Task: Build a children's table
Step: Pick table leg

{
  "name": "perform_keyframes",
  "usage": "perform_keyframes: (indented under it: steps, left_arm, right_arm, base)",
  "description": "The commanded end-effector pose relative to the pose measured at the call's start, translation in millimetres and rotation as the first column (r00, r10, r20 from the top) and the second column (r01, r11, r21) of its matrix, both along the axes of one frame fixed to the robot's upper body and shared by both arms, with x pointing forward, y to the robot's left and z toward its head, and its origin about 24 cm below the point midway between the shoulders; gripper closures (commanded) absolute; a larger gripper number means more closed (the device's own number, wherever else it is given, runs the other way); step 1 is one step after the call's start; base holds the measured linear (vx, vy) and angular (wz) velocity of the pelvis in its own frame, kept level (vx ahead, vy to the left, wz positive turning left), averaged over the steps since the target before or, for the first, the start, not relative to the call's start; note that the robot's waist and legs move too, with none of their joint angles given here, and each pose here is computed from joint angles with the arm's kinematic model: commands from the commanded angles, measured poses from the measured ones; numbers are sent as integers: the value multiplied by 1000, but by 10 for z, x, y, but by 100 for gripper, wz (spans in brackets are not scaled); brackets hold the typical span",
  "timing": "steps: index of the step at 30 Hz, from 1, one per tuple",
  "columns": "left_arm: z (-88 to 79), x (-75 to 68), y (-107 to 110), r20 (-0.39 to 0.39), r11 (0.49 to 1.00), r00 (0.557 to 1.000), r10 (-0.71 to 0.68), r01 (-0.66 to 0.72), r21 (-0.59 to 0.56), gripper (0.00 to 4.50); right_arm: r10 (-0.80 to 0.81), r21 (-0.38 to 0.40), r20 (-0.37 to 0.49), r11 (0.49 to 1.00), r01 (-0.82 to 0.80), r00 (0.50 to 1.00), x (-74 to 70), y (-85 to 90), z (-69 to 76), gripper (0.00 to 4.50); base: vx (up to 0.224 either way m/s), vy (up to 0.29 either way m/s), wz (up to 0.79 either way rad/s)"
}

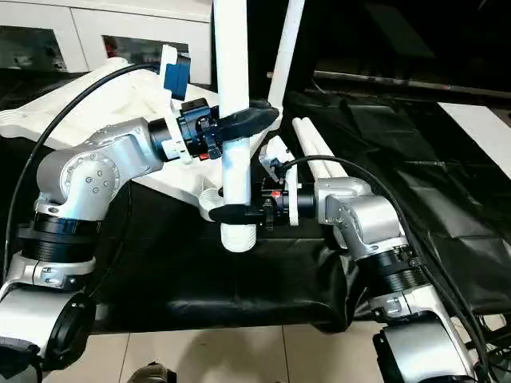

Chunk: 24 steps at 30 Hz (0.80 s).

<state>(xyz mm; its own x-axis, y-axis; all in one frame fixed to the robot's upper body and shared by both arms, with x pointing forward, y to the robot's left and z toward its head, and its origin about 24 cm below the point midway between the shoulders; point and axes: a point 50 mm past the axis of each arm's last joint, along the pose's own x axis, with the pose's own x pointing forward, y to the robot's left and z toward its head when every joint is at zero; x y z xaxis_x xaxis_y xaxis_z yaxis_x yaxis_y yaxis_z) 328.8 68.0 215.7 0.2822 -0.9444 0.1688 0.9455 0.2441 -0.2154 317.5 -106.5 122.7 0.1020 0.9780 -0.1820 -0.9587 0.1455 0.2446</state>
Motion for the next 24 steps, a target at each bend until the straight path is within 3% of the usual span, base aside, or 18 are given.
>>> perform_keyframes:
  steps: [1,12,13,18,24]
  left_arm:
    - [31,-40,-42,17,999,999,-30,30,11,273]
    - [41,-44,-40,23,999,999,-37,37,9,273]
    - [39,-47,-41,23,999,999,-40,40,10,273]
    - [17,-59,-41,21,999,999,-48,48,19,273]
    - [9,-65,-39,19,998,998,-57,56,23,273]
  right_arm:
    - [6,-9,-4,1000,-6,1000,-2,-33,10,161]
    - [9,-9,-19,1000,-9,1000,-12,-33,-13,161]
    - [8,-8,-19,1000,-8,1000,-8,-34,-11,187]
    - [6,0,-17,1000,-6,1000,-11,-30,0,231]
    - [7,8,-17,1000,-7,1000,-14,-25,10,253]
  base:
    - [0,0,0]
    - [0,0,0]
    - [0,0,0]
    - [0,0,0]
    - [0,0,0]
